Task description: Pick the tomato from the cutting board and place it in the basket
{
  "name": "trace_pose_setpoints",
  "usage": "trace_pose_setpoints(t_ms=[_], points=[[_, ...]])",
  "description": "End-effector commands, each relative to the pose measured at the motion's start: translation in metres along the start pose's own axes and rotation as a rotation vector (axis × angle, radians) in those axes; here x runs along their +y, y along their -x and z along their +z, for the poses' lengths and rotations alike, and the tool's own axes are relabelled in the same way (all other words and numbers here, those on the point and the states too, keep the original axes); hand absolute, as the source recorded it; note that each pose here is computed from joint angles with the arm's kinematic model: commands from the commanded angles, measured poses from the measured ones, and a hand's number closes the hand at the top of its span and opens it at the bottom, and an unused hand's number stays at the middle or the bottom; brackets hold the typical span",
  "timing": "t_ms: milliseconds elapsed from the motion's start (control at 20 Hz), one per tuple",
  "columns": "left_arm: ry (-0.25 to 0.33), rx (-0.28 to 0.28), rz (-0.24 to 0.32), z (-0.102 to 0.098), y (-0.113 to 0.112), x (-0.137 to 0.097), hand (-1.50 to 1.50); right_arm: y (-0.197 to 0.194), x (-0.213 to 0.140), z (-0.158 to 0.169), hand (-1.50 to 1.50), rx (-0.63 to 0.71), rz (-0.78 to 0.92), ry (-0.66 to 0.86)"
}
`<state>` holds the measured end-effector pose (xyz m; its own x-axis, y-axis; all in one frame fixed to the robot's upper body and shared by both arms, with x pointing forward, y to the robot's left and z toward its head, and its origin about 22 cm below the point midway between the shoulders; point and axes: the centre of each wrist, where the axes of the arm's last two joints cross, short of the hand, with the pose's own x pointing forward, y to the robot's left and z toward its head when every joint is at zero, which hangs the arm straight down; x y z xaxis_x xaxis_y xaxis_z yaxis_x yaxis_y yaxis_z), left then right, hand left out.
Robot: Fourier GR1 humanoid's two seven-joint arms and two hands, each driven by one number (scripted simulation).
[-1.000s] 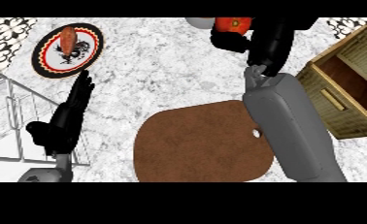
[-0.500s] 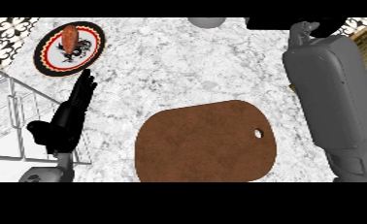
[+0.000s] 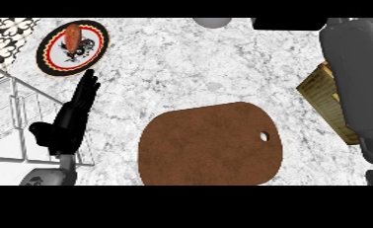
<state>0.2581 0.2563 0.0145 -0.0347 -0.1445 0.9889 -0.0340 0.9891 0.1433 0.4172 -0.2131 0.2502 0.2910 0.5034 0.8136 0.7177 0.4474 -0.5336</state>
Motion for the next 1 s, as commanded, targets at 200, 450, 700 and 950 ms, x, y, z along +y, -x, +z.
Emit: trace_pose_setpoints(t_ms=[200,450,700,950], points=[[-0.129,0.067,-0.055,-0.020,-0.021,0.041,0.00,0.049,-0.002,-0.044,1.50,0.092,0.104,-0.012],[-0.124,0.061,-0.035,-0.027,-0.036,0.033,0.00,0.059,0.001,-0.051,1.50,0.125,0.133,-0.006],[-0.130,0.079,-0.039,-0.017,-0.021,0.033,0.00,0.088,-0.029,-0.080,1.50,0.136,0.108,-0.031],[-0.129,0.064,-0.046,-0.015,-0.030,0.027,0.00,0.099,-0.034,-0.089,1.50,0.153,0.039,-0.056]])
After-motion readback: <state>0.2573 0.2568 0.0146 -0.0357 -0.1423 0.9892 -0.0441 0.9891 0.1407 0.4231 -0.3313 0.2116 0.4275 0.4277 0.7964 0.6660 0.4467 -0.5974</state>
